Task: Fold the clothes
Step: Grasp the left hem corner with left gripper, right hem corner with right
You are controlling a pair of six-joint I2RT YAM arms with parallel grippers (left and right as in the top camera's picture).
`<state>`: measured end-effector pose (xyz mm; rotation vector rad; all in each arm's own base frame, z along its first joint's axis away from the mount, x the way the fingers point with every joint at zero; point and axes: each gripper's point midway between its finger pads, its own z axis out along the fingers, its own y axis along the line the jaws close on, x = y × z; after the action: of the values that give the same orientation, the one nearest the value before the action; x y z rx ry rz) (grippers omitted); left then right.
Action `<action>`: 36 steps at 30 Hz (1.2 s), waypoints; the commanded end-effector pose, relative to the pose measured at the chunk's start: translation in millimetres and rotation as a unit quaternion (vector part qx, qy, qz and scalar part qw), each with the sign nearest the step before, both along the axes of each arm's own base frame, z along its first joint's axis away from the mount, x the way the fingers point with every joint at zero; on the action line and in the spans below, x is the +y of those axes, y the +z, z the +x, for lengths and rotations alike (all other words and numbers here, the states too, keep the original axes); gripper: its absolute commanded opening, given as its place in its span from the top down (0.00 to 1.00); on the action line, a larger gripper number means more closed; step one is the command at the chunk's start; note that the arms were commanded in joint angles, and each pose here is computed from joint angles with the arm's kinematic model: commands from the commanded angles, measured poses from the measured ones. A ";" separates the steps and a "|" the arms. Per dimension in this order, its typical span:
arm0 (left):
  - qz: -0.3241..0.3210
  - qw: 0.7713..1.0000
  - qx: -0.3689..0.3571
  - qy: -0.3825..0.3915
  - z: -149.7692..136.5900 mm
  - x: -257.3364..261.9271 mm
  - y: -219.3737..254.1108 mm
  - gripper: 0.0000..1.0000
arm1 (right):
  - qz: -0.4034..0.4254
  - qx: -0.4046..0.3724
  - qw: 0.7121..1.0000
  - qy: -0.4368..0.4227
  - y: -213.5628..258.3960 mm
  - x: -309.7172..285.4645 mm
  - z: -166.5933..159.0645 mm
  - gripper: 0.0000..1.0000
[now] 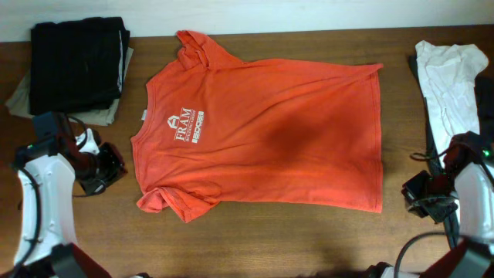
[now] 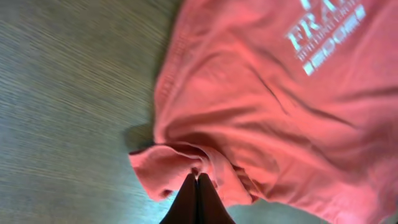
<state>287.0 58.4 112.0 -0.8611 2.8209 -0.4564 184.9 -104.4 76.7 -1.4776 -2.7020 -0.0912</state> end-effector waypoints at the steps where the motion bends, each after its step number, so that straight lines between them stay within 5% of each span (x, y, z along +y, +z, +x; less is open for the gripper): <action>1: -0.009 0.998 -0.002 -0.067 -4.6 -44.5 10.6 0.75 | 0.075 -0.105 0.989 0.075 18.4 30.1 25.8 0.23; 2: -0.011 0.996 0.003 -0.085 -6.6 -55.1 9.1 0.43 | 0.087 -0.117 0.986 0.079 20.0 33.9 29.8 0.05; 3: -0.012 0.995 0.007 -0.101 -8.4 -64.4 7.4 0.01 | 0.089 -0.121 0.985 0.079 20.5 34.7 31.2 0.01; 9: -0.032 0.989 0.089 -0.117 -46.8 -110.5 -24.3 0.01 | 0.083 -0.128 0.985 0.082 20.5 32.2 34.8 0.01; 15: -0.042 0.989 0.139 -0.027 -74.6 -112.9 -76.1 0.01 | 0.078 -0.135 0.984 0.083 20.6 30.0 38.3 0.01; 28: 0.017 0.996 0.090 -0.005 -50.4 -92.5 -107.0 0.02 | 0.078 -0.136 0.984 0.087 20.6 30.0 38.3 0.01; 32: 0.013 0.994 0.111 -0.006 -52.9 -94.0 -119.0 0.11 | 0.078 -0.136 0.984 0.086 20.6 30.1 38.2 0.01; 36: -0.021 0.993 0.112 -0.012 -53.5 -105.5 -117.1 0.31 | 0.078 -0.136 0.984 0.086 20.6 29.9 38.5 0.01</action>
<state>240.8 -35.4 1.8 -0.9316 2.9940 -0.3615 221.5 -74.9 93.1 -1.2676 -2.9200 -0.5004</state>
